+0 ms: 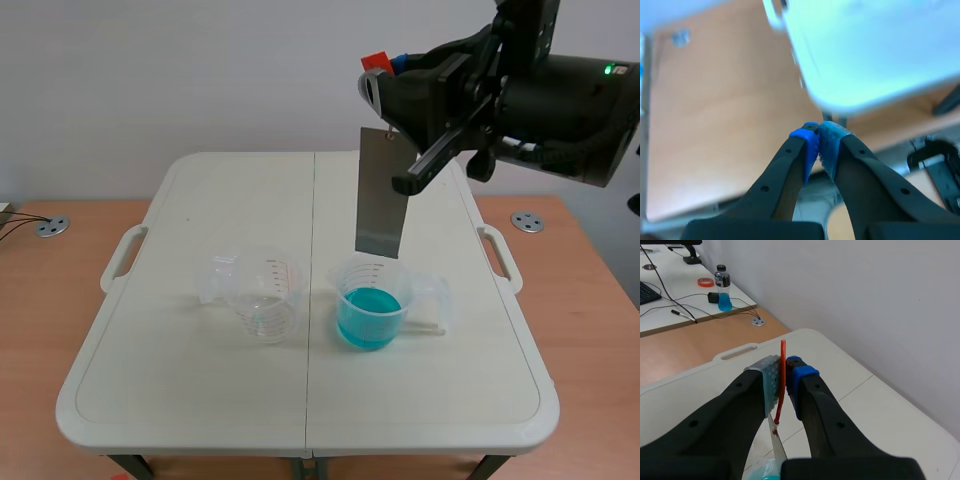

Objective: Hold the metal plate by the orange handle, dip it into the blue solution, take it out and point at it, then put the plate back in the beaker on the left.
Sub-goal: 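Raise the plate and point at it, then put the plate into the left beaker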

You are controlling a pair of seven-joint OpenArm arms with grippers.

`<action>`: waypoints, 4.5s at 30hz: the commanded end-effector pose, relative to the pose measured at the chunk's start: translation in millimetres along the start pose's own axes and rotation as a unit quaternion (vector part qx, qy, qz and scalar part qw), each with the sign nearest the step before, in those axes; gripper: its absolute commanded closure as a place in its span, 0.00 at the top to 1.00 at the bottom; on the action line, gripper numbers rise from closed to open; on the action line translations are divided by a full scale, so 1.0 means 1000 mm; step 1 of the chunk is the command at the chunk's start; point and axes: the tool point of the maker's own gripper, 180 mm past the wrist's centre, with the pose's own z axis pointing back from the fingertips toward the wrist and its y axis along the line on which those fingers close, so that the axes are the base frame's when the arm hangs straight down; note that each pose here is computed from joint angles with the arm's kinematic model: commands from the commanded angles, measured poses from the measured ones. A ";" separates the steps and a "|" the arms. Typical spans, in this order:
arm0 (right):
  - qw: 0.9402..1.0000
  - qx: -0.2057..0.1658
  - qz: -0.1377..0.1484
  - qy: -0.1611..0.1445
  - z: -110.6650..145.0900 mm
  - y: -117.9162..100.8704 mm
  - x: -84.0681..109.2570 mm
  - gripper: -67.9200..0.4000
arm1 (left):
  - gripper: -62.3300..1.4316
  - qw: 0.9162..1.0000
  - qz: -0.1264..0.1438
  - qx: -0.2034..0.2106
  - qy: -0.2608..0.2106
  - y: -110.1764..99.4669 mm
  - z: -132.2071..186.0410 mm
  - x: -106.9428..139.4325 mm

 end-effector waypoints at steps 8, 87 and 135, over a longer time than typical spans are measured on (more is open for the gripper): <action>0.999 -0.006 0.016 -0.036 0.003 -0.003 0.032 0.02 | 0.07 0.993 -0.041 -0.073 -0.085 -0.015 -0.025 0.063; 1.000 -0.005 0.010 -0.027 0.003 -0.002 0.030 0.02 | 0.07 0.916 -0.094 -0.353 -0.168 -0.205 -0.203 0.174; 0.997 0.033 0.002 -0.063 -0.030 0.026 0.056 0.02 | 0.07 0.951 0.151 -0.100 0.252 -0.085 0.045 -0.174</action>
